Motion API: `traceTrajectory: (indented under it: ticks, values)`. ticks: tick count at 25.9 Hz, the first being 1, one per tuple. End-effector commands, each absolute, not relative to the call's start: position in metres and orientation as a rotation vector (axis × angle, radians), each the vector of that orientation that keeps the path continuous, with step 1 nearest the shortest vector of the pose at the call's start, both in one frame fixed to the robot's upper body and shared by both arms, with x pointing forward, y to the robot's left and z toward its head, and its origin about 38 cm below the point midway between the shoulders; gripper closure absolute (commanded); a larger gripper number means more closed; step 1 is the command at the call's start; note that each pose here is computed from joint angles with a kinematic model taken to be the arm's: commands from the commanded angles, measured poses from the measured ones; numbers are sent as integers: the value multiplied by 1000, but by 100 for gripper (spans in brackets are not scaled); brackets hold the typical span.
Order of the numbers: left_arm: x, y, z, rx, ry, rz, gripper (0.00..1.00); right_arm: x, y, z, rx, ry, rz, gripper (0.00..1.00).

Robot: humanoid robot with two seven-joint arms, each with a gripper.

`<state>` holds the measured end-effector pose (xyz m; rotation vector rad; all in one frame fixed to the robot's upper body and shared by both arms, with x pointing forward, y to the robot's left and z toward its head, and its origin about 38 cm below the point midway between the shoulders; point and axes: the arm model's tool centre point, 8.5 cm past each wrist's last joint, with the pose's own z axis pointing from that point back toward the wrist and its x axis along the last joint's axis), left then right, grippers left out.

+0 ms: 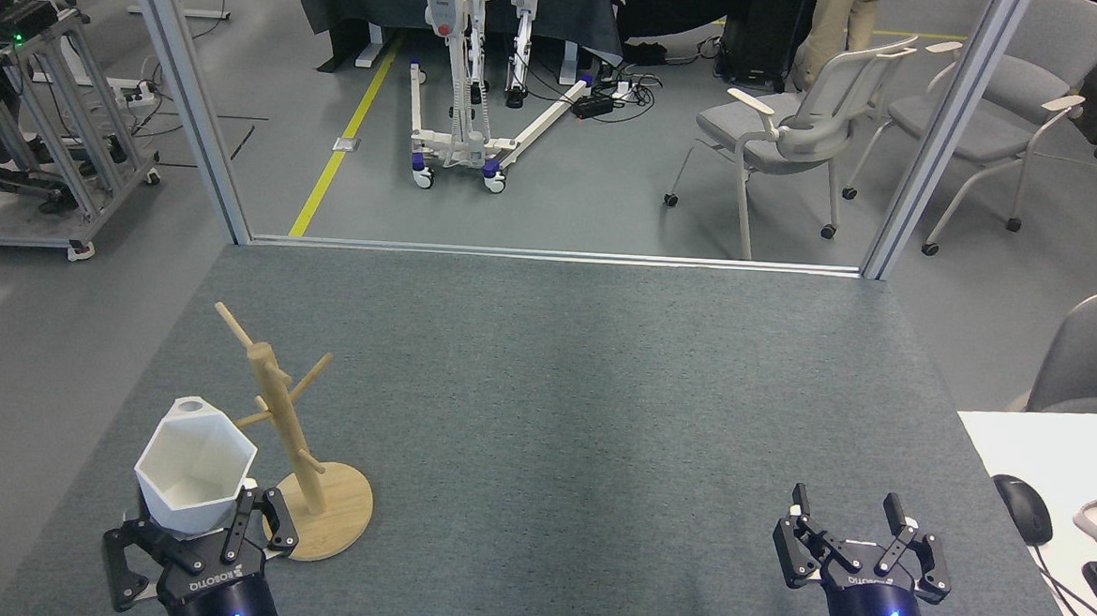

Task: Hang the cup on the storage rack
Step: 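Raise and tilt the cup with the left gripper onto a stand peg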

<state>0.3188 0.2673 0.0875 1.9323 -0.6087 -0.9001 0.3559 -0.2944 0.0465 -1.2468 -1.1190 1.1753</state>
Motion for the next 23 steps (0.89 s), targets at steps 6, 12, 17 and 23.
traceTrajectory:
  ticks: [6,12,17,23]
  values:
    - [323,273,77,1936,-567,-933,76,357,-293,47,-1246,-1124,1172,0]
    - [324,273,74,1940,-560,-941,75,357,-292,47,-1251,-1120,1178,1]
    - [325,270,73,1942,-567,-951,75,357,-292,47,-1252,-1119,1180,1]
    - [329,262,71,1943,-581,-965,75,357,-292,47,-1252,-1119,1180,1]
